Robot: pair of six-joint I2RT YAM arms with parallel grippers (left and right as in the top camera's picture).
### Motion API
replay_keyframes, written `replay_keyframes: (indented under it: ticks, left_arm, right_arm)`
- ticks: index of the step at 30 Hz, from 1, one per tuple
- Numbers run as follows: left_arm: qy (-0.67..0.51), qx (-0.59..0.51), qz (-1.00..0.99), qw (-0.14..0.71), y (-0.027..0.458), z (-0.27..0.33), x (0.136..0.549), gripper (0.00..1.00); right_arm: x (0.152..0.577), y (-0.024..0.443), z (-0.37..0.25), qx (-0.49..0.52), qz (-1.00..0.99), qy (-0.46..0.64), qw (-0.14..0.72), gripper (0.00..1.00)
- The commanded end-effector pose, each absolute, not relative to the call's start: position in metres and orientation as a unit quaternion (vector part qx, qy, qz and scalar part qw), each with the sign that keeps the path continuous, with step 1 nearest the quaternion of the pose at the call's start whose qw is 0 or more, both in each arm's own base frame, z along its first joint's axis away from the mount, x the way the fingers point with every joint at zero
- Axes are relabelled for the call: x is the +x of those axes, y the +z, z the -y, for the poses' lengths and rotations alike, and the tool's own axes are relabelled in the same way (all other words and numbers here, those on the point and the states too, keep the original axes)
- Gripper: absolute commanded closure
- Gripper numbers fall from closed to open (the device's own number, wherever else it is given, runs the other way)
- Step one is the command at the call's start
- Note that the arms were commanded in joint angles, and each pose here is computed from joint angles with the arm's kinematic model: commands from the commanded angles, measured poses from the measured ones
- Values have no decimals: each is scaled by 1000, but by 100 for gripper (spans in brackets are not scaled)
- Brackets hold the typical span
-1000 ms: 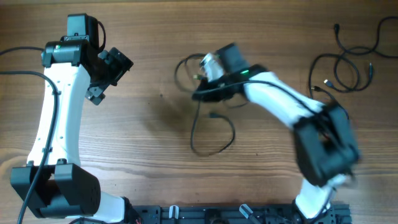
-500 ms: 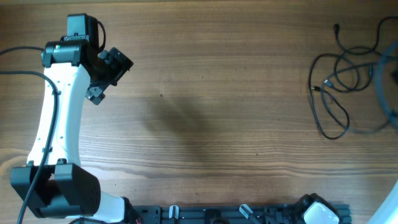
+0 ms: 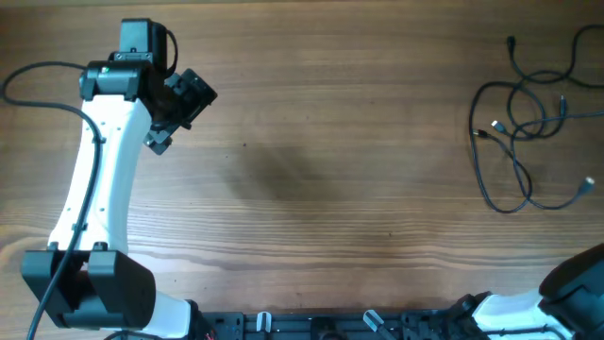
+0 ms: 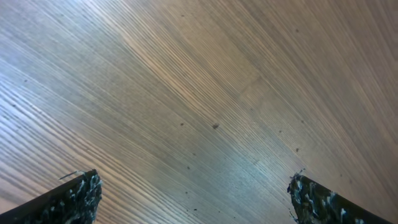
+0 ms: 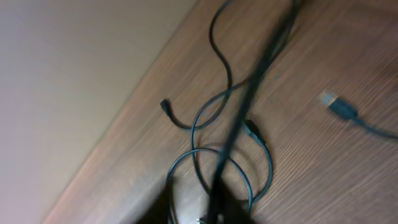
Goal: Untangle cables
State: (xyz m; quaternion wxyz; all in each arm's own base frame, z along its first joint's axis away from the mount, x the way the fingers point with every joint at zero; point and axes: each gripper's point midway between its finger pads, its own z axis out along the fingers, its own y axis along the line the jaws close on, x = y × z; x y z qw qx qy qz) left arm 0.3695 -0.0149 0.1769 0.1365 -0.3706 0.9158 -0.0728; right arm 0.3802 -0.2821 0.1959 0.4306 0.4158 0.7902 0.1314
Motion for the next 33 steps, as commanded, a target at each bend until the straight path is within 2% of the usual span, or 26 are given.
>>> replay_keyframes:
  ticks: [1,6,10,14,18,22,27,33]
  left_arm:
    - [-76,-344,-922,159,186,25,374,0]
    - [-86,-290,-934,189,193,40,387,0]
    - [-118,-246,-932,239,221,52,396,0]
    - [-162,-183,-914,324,277,62,396,0]
    - [-175,-177,-892,378,318,58,381,1]
    - [-176,-176,-889,385,323,58,377,0]
    - [-176,-177,-889,384,323,58,378,0]
    - [-176,-177,-889,384,323,58,378,0]
  right_arm:
    - [384,192,279,426,-783,159,425,1]
    - [382,215,258,401,-783,193,436,0]
    - [376,258,225,344,-794,190,464,0]
    - [372,315,149,204,-810,213,508,0]
    - [351,354,51,44,-823,207,527,0]
    - [320,354,-12,-30,-846,173,504,0]
    - [283,330,-46,-75,-880,146,446,0]
    - [261,306,-56,33,-908,212,360,1]
